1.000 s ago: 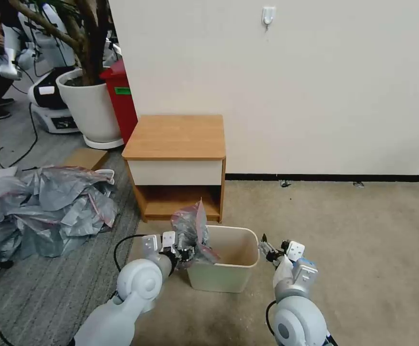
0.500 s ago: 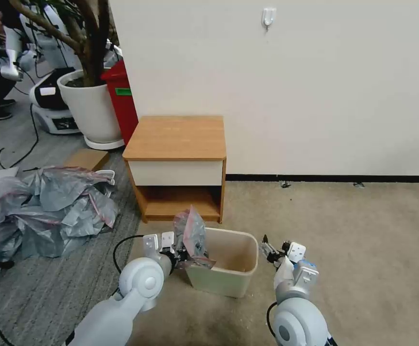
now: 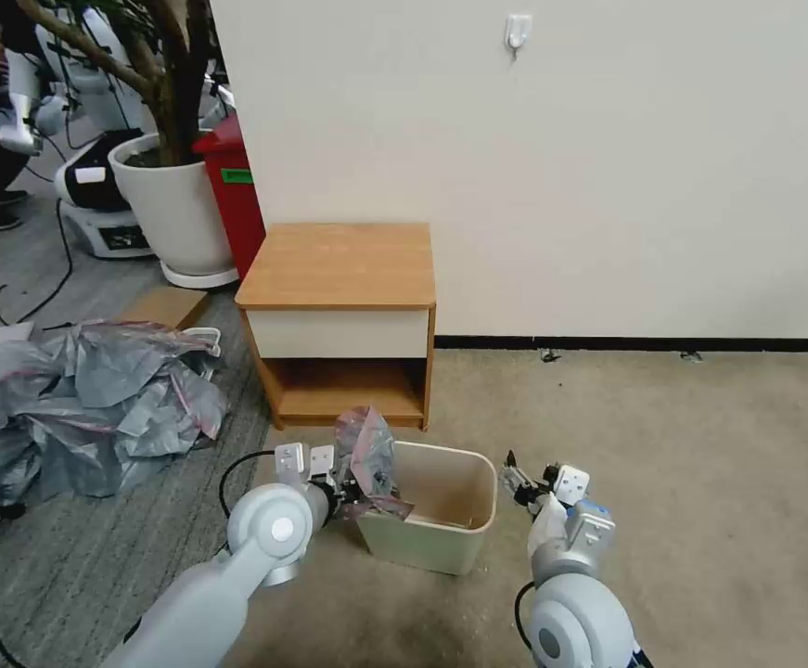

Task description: Pick up the garbage bag from the table and place it over the trash can.

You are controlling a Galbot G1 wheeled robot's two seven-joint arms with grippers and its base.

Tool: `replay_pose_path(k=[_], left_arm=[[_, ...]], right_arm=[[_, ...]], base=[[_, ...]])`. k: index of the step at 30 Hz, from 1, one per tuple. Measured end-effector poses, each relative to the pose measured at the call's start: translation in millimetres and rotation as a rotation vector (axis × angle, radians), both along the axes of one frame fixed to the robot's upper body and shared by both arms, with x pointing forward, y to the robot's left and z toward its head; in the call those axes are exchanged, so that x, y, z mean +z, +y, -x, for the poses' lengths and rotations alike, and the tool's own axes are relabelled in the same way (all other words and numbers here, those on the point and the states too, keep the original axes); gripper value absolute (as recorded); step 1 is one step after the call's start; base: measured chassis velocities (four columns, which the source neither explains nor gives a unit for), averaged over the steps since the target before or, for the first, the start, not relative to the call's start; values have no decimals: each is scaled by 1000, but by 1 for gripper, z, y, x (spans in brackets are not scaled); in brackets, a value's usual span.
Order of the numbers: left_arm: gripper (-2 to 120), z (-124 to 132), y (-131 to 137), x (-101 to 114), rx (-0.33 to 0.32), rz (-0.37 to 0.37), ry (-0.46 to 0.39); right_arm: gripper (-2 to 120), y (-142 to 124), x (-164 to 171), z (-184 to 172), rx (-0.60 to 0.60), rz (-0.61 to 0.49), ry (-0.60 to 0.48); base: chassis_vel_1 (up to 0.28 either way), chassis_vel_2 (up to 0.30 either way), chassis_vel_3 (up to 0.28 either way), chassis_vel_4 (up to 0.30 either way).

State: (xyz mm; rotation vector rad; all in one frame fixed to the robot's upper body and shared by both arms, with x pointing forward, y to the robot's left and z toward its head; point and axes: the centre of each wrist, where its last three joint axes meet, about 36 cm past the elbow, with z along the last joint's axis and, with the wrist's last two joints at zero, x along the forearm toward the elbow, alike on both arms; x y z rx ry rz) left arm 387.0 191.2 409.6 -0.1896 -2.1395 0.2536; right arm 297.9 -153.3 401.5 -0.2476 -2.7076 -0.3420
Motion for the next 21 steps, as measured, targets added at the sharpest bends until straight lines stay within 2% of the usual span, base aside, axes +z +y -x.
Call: replay_pose_path(k=[5,7,11,13,15,16,18,19,21], left_arm=[[5,5,13,8,-16,-2,-50],[5,6,26,17,-1,-5,-108],[5,6,33,23,13,2,-153],[5,9,40,25,21,-8,-214],[5,10,41,25,20,-9,-231],[5,13,41,23,18,-10,-259],[5,20,40,17,5,-32,-319],[5,20,40,17,5,-32,-319],[5,25,38,13,-9,-57,-358]], right_arm=[[91,0,13,-1,41,-7,-24],[91,-1,22,-3,62,-13,-42],[91,-2,34,-4,77,-35,-62],[91,-5,55,-3,118,-93,-75],[91,-5,62,-2,135,-114,-76],[90,-7,76,0,178,-166,-67],[90,-11,110,6,288,-303,29],[90,-11,110,6,288,-303,29],[89,-12,140,10,384,-421,115]], base=[[0,0,0,0],[0,0,0,0],[0,0,0,0],[0,0,0,0],[0,0,0,0],[0,0,0,0],[0,0,0,0],[0,0,0,0],[0,0,0,0]])
